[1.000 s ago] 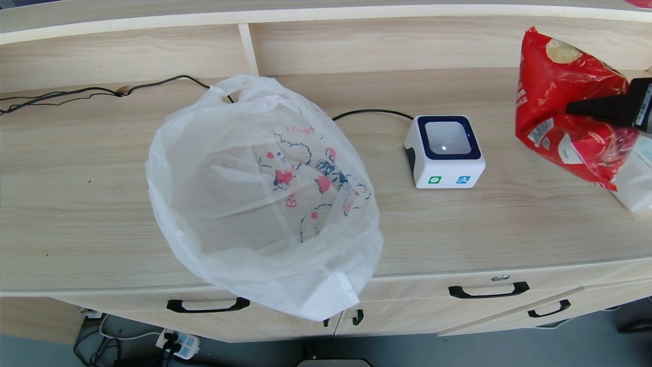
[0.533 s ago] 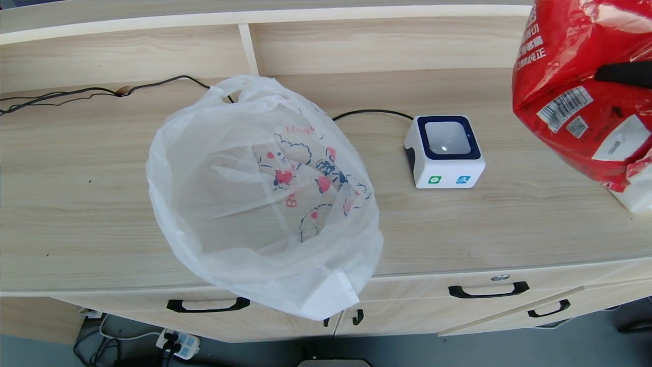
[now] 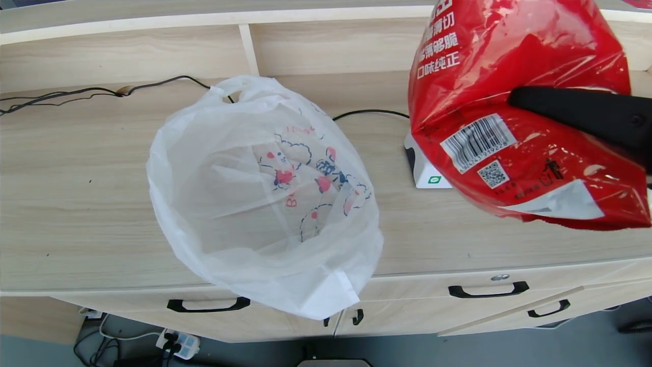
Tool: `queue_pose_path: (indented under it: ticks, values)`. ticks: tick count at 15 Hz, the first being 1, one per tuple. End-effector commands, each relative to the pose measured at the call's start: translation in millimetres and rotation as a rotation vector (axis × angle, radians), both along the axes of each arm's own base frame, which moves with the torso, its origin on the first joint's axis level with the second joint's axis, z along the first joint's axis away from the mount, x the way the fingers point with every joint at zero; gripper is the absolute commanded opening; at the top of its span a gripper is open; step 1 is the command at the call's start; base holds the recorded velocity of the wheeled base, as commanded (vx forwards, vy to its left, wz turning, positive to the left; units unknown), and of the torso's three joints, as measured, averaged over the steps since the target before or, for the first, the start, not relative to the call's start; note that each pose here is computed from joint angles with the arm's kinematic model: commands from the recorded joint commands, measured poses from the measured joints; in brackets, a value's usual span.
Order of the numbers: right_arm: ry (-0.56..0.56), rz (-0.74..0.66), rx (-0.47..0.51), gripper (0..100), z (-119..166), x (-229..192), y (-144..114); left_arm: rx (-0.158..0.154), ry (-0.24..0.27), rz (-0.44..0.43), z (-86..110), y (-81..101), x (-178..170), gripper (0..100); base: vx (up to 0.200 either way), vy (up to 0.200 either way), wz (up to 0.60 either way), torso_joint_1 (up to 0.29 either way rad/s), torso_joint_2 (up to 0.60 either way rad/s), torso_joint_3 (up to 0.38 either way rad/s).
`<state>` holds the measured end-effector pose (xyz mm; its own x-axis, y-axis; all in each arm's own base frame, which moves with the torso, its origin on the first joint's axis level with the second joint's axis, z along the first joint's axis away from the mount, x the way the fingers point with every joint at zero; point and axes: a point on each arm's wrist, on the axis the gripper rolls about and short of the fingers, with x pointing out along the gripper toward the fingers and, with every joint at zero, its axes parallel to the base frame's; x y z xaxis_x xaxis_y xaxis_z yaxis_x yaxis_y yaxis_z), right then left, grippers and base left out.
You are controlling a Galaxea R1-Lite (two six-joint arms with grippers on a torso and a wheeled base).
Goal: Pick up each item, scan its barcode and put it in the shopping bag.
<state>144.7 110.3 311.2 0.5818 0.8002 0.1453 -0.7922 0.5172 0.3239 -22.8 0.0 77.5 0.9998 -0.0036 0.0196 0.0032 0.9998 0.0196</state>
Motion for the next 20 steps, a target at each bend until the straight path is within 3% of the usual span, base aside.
queue_pose_path:
  ticks: [1, 4, 8, 15, 20]
  values:
    - [0.066, 0.156, 0.025, 0, -4, -6, 32, 0.0, 0.001, 0.001, 0.1, 0.0, 0, 100, 0.0, 0.0, 0.0, 0.0, 0.0, 0.0]
    - [0.089, 0.25, 0.098, 0, -4, -10, 51, 0.0, 0.001, 0.001, 0.1, 0.0, 0, 100, 0.0, 0.0, 0.0, 0.0, 0.0, 0.0]
    - [0.055, 0.262, 0.148, 0, -5, 0, 64, 0.0, 0.001, 0.001, 0.1, 0.0, 0, 100, 0.0, 0.0, 0.0, 0.0, 0.0, 0.0]
    - [0.044, 0.276, 0.192, 0, -6, -23, 39, 0.0, 0.001, 0.001, 0.1, 0.0, 0, 100, 0.0, 0.0, 0.0, 0.0, 0.0, 0.0]
    - [0.048, 0.284, 0.189, 0, -8, -25, 38, 0.0, 0.001, 0.001, 0.1, 0.0, 0, 100, 0.0, 0.0, 0.0, 0.0, 0.0, 0.0]
